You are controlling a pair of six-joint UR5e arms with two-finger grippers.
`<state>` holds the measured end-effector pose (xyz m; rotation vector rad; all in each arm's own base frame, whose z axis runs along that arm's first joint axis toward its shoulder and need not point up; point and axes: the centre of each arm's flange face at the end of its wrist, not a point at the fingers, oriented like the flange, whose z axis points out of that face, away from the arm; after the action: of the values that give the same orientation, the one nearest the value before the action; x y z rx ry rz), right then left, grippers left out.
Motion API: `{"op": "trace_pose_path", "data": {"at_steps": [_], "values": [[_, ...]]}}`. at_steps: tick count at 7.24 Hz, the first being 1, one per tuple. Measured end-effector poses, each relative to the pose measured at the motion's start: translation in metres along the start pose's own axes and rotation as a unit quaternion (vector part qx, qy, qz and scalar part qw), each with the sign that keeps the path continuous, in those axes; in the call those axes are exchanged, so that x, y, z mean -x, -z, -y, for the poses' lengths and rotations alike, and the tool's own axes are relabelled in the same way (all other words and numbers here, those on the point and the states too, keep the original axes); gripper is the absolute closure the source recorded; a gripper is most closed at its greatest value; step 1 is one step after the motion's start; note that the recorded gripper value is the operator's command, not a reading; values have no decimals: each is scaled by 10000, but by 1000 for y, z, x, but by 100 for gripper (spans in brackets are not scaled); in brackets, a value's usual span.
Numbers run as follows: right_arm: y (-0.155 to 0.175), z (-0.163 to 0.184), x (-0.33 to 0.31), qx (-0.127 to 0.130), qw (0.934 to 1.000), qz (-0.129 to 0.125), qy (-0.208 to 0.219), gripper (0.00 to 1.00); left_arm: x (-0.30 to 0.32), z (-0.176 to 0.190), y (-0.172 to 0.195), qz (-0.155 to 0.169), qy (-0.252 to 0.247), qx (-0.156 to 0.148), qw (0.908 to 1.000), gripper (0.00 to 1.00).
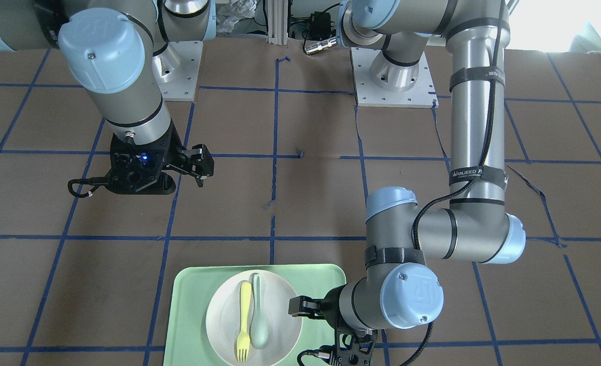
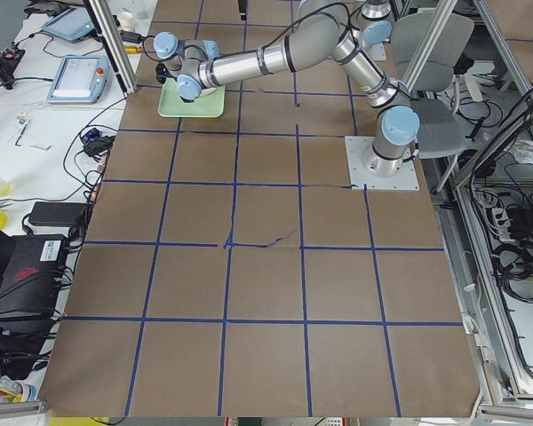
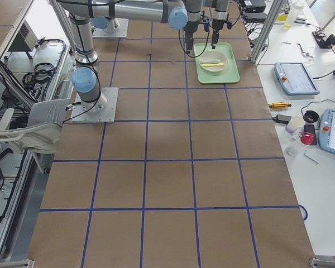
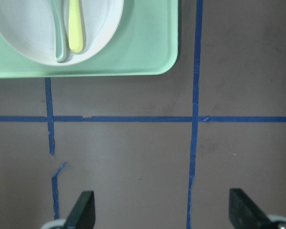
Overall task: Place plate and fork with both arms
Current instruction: 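Open the left gripper and raise it away from the plate, then lower the right gripper into the plate and grasp the yellow fork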
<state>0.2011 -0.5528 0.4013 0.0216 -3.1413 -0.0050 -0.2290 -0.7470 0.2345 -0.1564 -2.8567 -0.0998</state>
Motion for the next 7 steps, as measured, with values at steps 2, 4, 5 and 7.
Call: {"op": "trace_pose_path", "data": {"at_steps": [2, 4, 5, 7], "values": [[-13, 32, 4, -426, 9990, 78, -51, 0, 1, -47, 82, 781, 166, 413, 9960, 0], [-35, 74, 11, -826, 9963, 147, -174, 24, -5, -105, 162, 1128, 313, 712, 9906, 0], [-45, 92, 14, -986, 9947, 175, -226, 36, 7, -120, 182, 1247, 429, 734, 9885, 0], [-78, 120, 24, -1061, 9939, 241, -196, 47, 30, -140, 197, 1397, 608, 612, 9864, 0]]}}
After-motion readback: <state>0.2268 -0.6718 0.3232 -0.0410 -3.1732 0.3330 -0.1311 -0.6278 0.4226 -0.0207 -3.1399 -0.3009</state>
